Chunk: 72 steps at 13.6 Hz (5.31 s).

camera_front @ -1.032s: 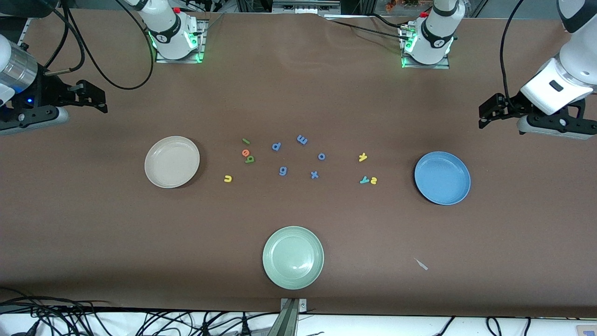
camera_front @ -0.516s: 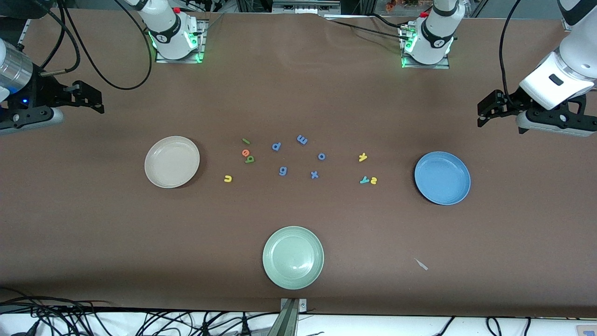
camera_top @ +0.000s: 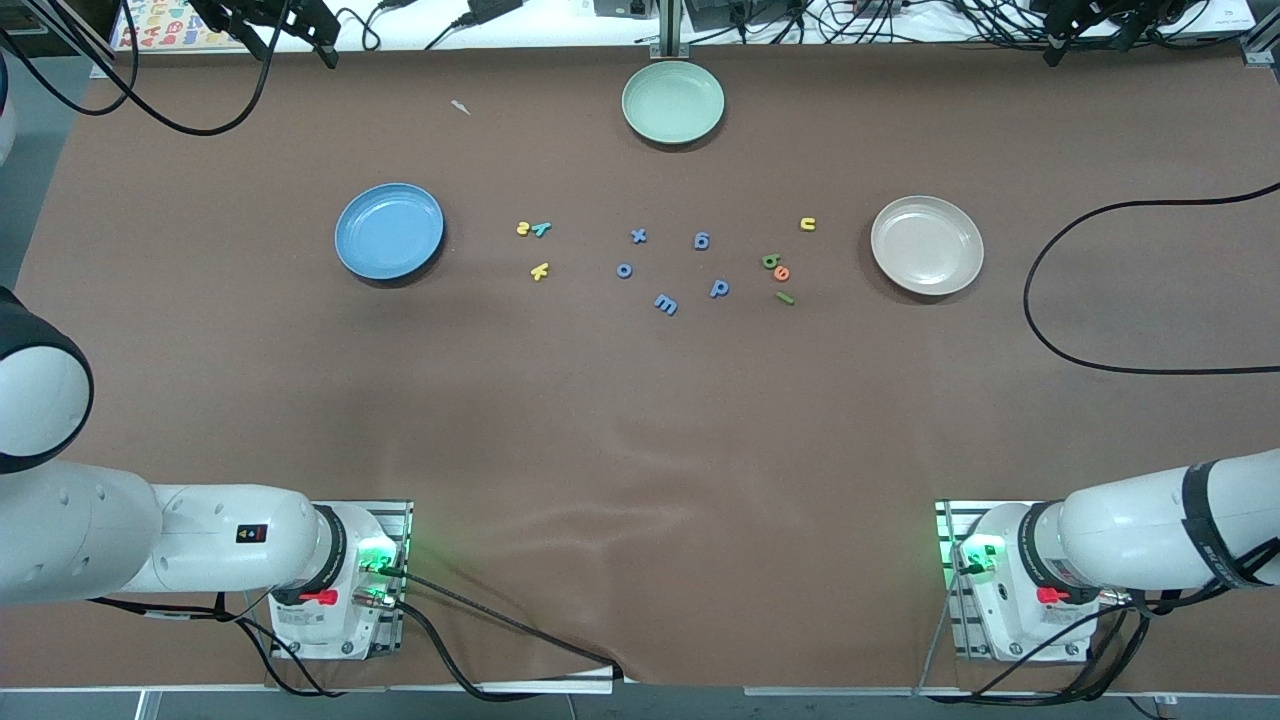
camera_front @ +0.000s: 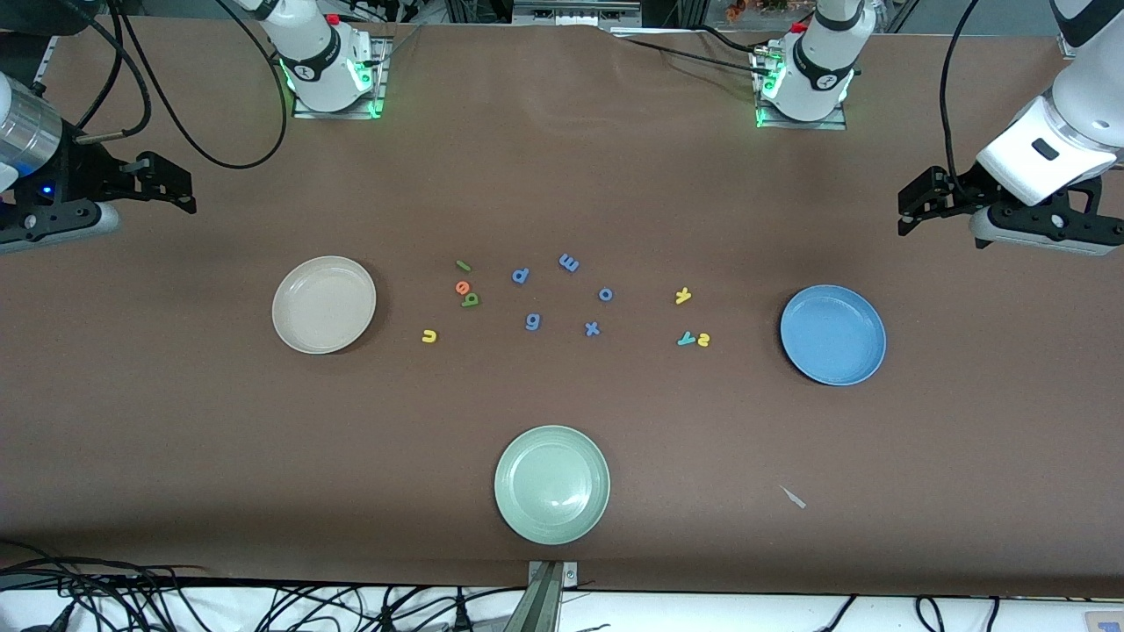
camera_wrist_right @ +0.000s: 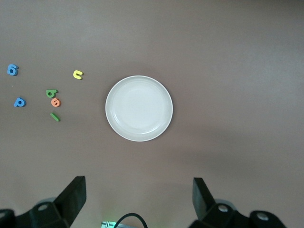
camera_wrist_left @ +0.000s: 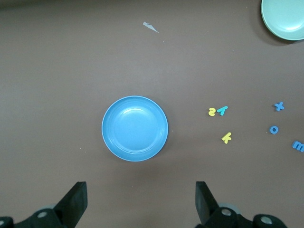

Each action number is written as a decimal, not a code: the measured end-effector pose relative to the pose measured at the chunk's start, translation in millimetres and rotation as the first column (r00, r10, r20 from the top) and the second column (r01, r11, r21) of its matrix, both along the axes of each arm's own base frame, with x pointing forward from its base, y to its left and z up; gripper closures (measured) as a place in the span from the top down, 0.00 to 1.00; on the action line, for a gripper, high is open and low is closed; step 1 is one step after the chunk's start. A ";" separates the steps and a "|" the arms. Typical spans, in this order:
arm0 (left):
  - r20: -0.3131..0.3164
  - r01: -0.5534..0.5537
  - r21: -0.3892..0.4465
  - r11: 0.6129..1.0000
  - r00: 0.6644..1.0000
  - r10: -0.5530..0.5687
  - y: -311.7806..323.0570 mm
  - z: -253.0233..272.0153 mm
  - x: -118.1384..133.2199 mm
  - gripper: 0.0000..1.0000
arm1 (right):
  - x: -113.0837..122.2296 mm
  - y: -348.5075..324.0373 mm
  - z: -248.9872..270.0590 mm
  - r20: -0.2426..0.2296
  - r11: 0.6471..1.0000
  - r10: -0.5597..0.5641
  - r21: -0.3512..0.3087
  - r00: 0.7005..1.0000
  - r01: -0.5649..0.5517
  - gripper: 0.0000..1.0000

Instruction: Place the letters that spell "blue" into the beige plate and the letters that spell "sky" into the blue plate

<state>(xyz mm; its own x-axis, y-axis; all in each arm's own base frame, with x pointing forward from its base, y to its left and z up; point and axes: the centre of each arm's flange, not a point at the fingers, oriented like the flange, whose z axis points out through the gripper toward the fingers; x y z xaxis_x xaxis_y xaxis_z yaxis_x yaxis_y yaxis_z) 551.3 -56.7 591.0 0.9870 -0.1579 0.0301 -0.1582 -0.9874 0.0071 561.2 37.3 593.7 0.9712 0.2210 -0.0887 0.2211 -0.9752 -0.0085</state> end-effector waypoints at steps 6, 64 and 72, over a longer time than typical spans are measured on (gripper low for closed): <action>-0.008 0.000 0.001 1.000 1.000 0.000 0.2 11.4 -2.4 1.00 | 0.0 0.0 -0.1 0.000 1.000 0.000 0.000 1.000 0.000 1.00; -0.186 0.517 -0.042 0.855 0.836 -0.515 -196.2 -395.7 21.0 0.96 | 35.2 137.0 -211.7 0.056 0.993 -0.111 0.057 0.992 0.108 0.99; -0.144 0.500 -0.003 0.866 0.857 -0.495 -201.7 -416.6 23.1 0.79 | 31.1 227.5 -321.0 0.105 0.928 -0.369 0.090 0.923 0.361 0.97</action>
<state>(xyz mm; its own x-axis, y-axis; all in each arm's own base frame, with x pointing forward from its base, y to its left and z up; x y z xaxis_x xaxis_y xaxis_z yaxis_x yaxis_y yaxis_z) 574.4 -258.3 174.4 0.7708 -0.6272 -0.1117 -0.6280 -0.7775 0.0331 592.3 264.8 272.7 0.9882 -0.1492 0.0339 -0.1465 -0.9865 -0.0730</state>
